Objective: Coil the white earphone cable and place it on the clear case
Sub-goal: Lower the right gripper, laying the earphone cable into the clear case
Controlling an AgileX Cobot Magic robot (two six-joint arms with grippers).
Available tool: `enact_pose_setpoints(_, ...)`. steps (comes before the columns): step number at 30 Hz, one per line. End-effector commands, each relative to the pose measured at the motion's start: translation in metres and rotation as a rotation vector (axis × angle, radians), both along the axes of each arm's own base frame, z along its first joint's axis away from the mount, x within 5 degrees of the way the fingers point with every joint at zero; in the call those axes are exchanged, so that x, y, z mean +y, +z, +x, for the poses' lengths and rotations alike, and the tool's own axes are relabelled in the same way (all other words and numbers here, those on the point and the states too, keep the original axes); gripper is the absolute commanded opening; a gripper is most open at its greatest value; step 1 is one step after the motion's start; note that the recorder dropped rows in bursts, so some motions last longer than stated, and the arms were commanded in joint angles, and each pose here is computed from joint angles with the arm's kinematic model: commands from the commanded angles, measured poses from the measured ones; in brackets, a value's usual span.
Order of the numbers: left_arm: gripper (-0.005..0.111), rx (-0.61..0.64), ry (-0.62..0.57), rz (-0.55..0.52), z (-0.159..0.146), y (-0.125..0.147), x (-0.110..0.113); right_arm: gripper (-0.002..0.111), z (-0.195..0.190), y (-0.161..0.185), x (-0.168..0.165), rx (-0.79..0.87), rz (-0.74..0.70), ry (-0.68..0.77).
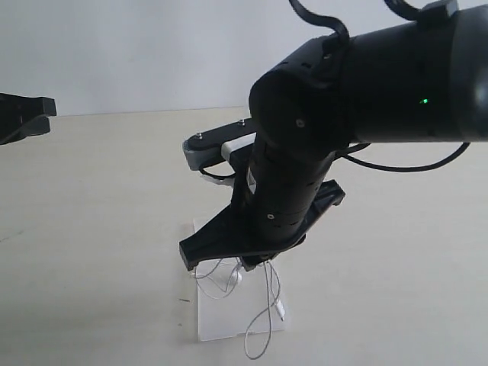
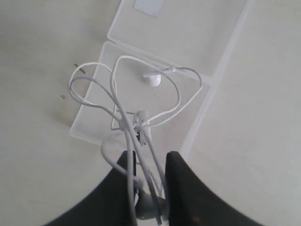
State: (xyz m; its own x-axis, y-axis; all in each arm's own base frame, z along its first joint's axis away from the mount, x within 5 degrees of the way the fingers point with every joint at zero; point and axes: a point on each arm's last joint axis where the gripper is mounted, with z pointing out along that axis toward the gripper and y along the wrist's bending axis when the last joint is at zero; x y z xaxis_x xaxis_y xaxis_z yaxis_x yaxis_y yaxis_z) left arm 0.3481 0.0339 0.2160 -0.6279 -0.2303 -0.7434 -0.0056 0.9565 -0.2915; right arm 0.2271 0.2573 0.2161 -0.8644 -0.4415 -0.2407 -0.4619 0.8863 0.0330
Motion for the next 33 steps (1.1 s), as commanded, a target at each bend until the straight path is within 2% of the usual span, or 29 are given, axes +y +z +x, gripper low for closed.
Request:
enact_pose_setpoints(1,0.0,-0.008,0.0,0.0,-0.001,0.003,0.0,0.0,0.005,-0.008,0.002,-0.004,-0.01,0.004)
enact_pose_setpoints(14,0.0,-0.008,-0.002,0.002,-0.001,0.003,0.0,0.0,0.029,0.008,-0.003,-0.06,0.024,-0.029)
enact_pose_setpoints(23,0.0,-0.009,-0.006,0.007,-0.001,0.003,0.0,0.0,0.04,-0.009,0.008,-0.107,0.073,-0.002)
enact_pose_setpoints(33,0.0,-0.01,-0.007,0.008,-0.001,0.003,0.0,0.0,0.038,-0.023,0.006,-0.042,0.004,-0.008)
